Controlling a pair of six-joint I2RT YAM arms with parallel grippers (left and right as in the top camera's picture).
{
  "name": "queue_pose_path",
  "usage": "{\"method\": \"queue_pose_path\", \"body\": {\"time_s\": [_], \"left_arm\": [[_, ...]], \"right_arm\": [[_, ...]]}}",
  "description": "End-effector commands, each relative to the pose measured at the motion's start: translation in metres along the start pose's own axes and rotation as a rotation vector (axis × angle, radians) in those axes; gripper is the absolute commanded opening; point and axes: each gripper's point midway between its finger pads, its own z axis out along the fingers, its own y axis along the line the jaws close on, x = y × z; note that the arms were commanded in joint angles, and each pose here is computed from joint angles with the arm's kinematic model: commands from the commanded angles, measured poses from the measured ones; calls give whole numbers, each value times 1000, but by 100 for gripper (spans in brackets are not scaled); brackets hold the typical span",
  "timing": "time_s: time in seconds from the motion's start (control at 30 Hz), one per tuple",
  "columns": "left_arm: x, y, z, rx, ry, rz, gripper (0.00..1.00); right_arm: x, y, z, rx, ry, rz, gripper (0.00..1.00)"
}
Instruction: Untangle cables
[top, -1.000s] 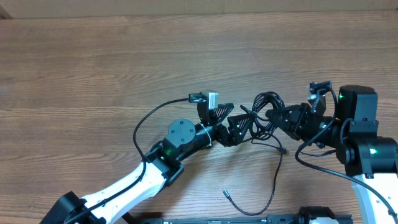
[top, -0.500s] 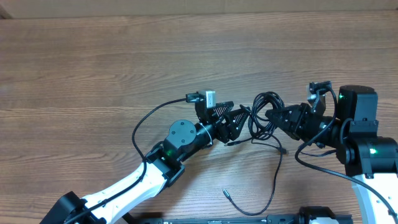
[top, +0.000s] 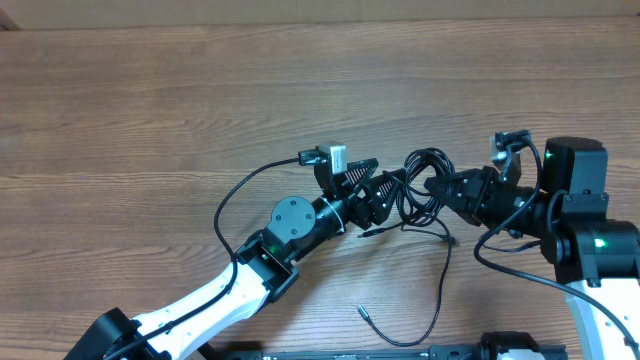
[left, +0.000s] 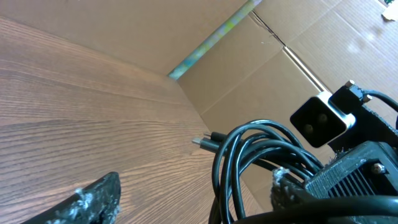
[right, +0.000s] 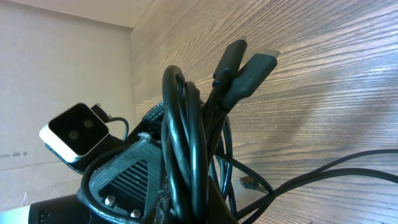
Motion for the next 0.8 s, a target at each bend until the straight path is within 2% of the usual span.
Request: {"method": "queue_pose_path", "body": {"time_s": [0.0, 0.2, 0.37, 0.6, 0.63, 0.73, 0.77], "left_arm": [[-2, -3, -2, 2, -14, 6, 72], [-2, -2, -2, 0, -16, 6, 61], [-2, -2, -2, 0, -17, 6, 41], [-7, -14, -2, 53, -32, 21, 35], [-7, -16, -2, 60, -31, 35, 31], [-6, -16, -2, 63, -27, 49, 11], [-6, -16, -2, 63, -27, 49, 8]], "right_arm": [[3, 8, -1, -38, 17, -29, 4], [4, 9, -1, -41, 19, -33, 4], [4, 9, -1, -41, 19, -34, 4], [4, 10, -1, -47, 22, -52, 4], [4, 10, -1, -47, 22, -52, 4], [4, 10, -1, -47, 22, -51, 4], [4, 10, -1, -47, 22, -52, 4]]}}
